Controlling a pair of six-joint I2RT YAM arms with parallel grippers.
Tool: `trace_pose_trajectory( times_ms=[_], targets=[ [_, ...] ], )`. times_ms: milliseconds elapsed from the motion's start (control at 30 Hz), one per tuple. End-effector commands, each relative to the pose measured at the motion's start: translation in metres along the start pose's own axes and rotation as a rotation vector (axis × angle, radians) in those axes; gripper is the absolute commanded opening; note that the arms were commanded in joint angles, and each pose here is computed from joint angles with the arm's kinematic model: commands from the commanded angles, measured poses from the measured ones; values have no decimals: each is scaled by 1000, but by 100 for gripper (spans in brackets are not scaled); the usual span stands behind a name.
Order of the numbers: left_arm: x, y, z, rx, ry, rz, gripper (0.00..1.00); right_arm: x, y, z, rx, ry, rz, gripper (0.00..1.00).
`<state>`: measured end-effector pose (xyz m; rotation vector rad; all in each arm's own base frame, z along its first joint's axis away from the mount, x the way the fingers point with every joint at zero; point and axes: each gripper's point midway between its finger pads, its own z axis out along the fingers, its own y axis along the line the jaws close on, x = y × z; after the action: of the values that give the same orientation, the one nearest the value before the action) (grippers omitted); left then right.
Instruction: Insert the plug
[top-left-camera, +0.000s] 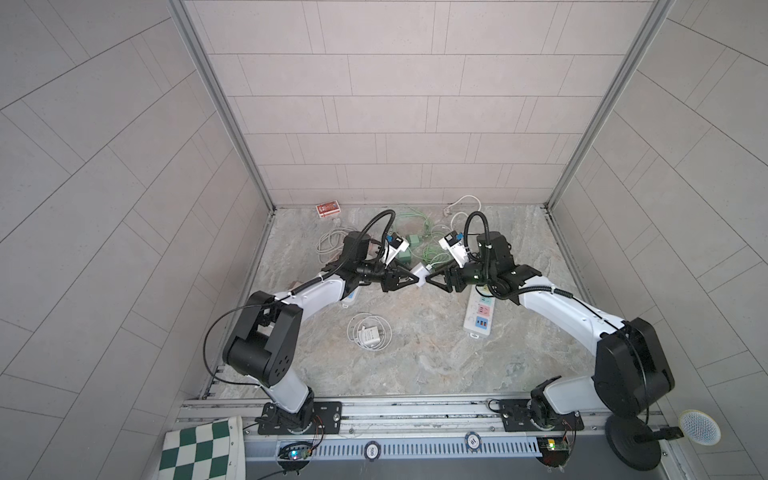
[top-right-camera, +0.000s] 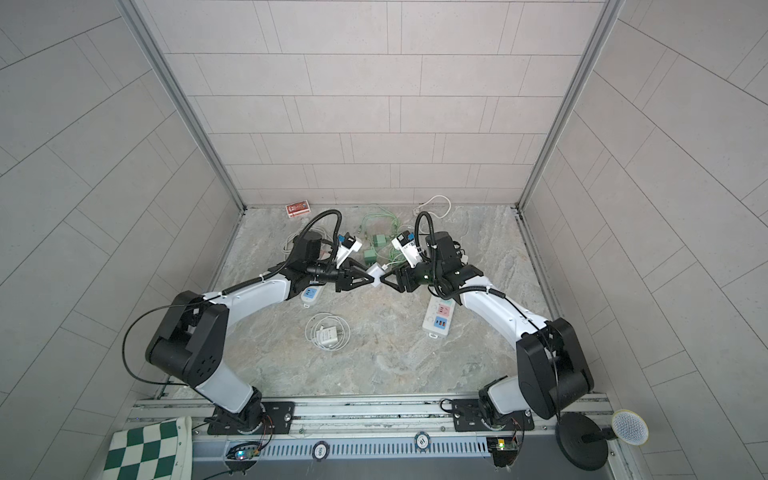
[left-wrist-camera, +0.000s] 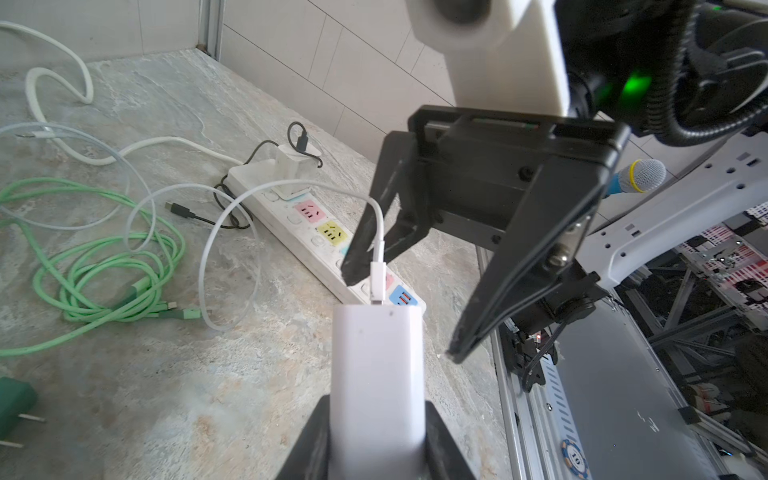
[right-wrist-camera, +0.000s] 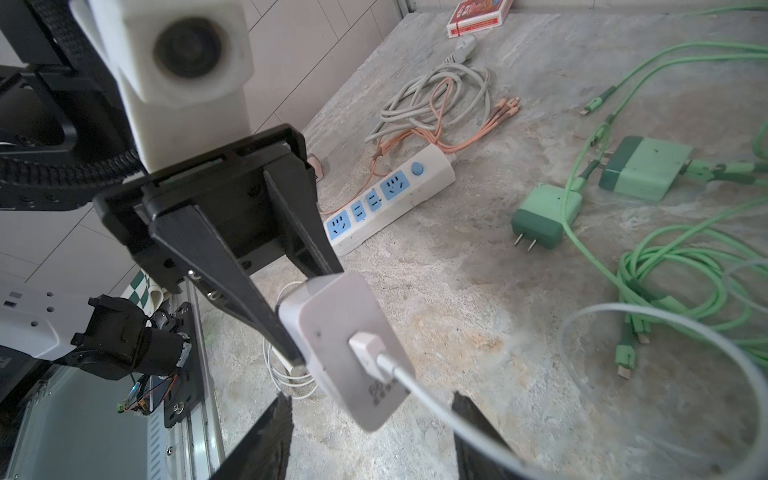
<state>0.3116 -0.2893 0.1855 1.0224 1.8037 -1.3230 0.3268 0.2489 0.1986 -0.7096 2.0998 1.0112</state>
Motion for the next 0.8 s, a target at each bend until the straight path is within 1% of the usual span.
trace_pose_trajectory(
  times_ms=[0,133,267,500,600,767],
  targets=[
    [-5,-15,-9,44,-24,36,9,-18,11,-1,-62,-27,-92,62],
    [-4,-16,-8,59,-26,29,9,-18,17,5,-123,-1,-98,61],
    [-7,-17,-9,76,-36,31,8,-9,24,8,-180,26,-102,62],
    [-12,-21,-7,125,-62,18,8,0,32,14,-227,52,-113,61],
    [-16,-20,-6,140,-88,7,9,-2,34,16,-235,54,-122,60],
    [-11,-15,-4,132,-82,-12,10,-8,38,16,-248,44,-136,59]
  ],
)
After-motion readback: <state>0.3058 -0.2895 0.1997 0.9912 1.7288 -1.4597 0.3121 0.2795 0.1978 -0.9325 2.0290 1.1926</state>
